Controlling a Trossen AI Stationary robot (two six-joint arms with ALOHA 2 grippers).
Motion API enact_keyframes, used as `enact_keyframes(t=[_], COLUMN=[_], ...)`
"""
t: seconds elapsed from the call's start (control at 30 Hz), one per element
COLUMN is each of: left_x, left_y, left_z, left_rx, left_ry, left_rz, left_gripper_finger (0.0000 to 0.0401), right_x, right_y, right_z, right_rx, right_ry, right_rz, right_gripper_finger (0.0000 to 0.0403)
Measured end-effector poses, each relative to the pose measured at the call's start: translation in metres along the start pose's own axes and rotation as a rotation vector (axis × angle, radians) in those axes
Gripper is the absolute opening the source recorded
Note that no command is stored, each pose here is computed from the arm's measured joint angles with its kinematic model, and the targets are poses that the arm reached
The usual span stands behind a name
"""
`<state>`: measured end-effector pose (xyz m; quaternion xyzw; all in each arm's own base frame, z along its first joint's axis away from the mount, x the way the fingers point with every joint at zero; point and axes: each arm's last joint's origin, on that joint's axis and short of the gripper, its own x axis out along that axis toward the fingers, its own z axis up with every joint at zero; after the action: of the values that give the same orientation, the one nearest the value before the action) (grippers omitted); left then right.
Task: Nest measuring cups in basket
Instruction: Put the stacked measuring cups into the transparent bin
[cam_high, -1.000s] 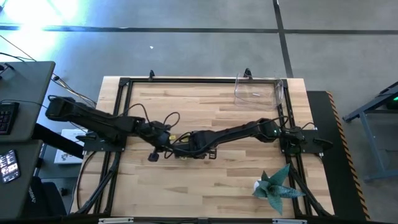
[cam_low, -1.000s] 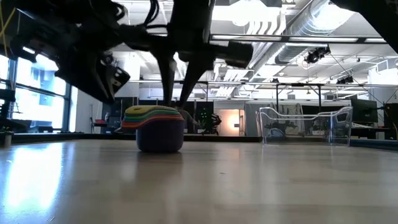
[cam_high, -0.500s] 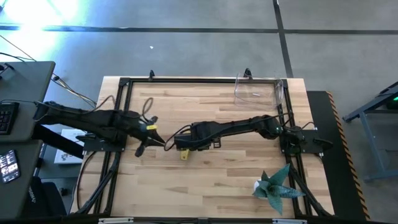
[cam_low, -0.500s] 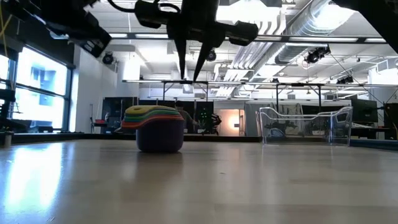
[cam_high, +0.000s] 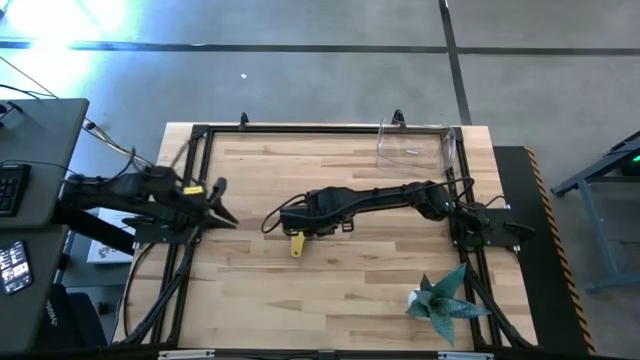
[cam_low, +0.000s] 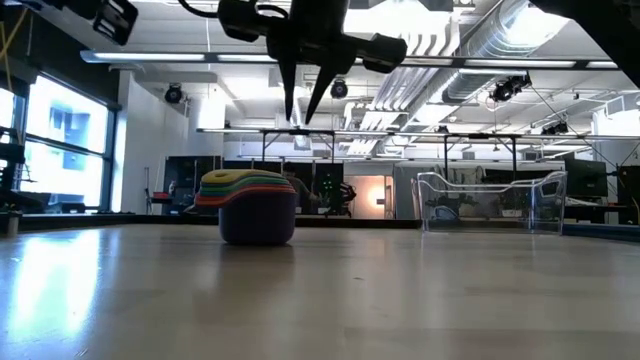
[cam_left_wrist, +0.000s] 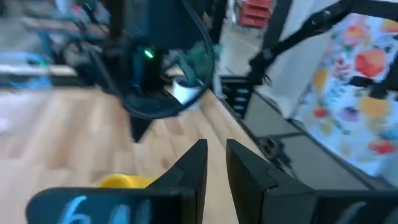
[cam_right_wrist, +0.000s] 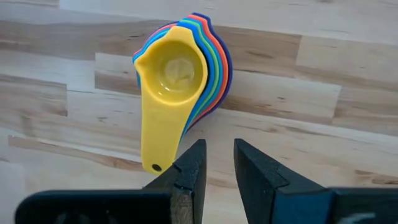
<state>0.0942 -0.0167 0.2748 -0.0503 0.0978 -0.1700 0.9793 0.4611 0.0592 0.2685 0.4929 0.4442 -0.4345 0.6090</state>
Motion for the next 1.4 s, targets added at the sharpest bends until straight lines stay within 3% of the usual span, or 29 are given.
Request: enact_keyframes(t=[0.37, 0.6, 0.93, 1.4], left_x=[-0.036, -0.045, -0.030, -0.002], left_y=[0.000, -0.002, 0.004, 0.015], left_z=[-0.012, -0.018, -0.033, -0.069], left_rx=[0.094, 0.075, 0.006, 0.007], left_ry=[-0.112, -0.219, -0.216, -0.189], left_rz=[0.254, 0.270, 0.283, 0.302], left_gripper_finger=[0.0048, 0.0048, 0.0048, 0.0048], right_x=[0.000, 0.001, 0.001, 0.002], right_y=[0.002, 0.002, 0.003, 0.003], right_z=[0.002, 0.005, 0.009, 0.008], right_rx=[0.010, 0.017, 0.025, 0.028], right_ry=[-0.001, -0.003, -0.006, 0.002], right_rz=[0.015, 0.019, 0.027, 0.031], right_gripper_finger=[0.0073, 0.0073, 0.0073, 0.0073])
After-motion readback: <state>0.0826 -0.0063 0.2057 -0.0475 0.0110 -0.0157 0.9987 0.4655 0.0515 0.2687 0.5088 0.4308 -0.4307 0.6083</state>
